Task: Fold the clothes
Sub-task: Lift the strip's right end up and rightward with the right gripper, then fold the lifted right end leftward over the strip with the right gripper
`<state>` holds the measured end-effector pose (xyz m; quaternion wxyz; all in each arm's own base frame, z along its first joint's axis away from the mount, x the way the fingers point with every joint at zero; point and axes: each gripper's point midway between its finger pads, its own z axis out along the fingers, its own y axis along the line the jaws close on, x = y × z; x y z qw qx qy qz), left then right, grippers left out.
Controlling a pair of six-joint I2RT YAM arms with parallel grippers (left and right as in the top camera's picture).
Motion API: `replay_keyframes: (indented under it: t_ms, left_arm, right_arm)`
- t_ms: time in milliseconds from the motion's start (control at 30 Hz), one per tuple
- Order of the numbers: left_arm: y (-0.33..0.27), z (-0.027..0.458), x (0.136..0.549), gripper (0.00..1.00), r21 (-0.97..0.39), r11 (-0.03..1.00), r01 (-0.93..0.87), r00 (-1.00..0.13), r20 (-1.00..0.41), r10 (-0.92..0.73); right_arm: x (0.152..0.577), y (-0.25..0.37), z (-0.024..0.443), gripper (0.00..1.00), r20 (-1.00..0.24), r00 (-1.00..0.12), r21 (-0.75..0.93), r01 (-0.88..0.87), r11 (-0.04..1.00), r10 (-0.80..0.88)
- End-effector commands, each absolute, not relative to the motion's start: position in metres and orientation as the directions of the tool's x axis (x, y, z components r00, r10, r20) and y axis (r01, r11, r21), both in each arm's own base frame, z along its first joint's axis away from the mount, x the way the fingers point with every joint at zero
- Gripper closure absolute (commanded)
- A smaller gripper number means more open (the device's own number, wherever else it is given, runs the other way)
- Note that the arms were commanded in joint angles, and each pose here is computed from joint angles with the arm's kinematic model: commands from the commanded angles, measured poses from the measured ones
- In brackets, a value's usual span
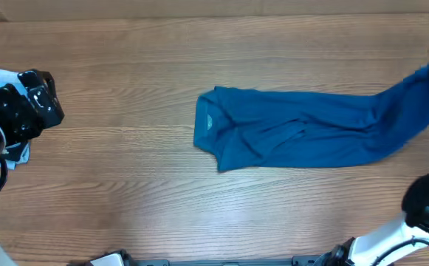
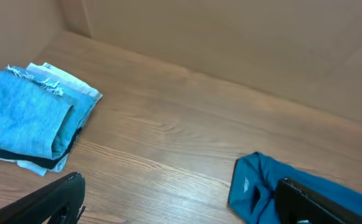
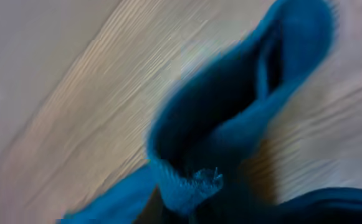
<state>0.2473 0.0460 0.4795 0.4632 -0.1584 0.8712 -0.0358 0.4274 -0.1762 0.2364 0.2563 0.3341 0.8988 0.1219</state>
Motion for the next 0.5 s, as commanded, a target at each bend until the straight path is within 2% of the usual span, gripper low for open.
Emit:
replay_keyframes:
  t_ms: [0, 100, 300, 467]
  left_arm:
    - [0.045, 0.48, 0.247, 0.0, -0.209, 0.947, -0.245, -0.518, -0.798, -0.31]
    - [0.045, 0.48, 0.247, 0.0, -0.209, 0.947, -0.245, -0.518, -0.798, -0.31]
    - [0.045, 0.48, 0.247, 0.0, -0.209, 0.947, -0.245, -0.518, -0.798, -0.31]
    - [0.045, 0.48, 0.247, 0.0, -0.209, 0.947, -0.245, -0.518, -0.798, -0.31]
  right_arm:
    - [0.446, -0.093, 0.26, 0.96, -0.393, -0.731, 0.426, 0.393, 0.815, 0.558]
    - [0.451, -0.022, 0.257, 0.96, -0.365, -0.81, 0.425, 0.293, 0.856, 0.459]
    - [0.441, 0.092, 0.25, 0.96, -0.342, -0.884, 0.392, 0.175, 0.903, 0.32]
    - [0.424, 0.147, 0.227, 0.96, -0.302, -0.919, 0.346, 0.144, 0.927, 0.255]
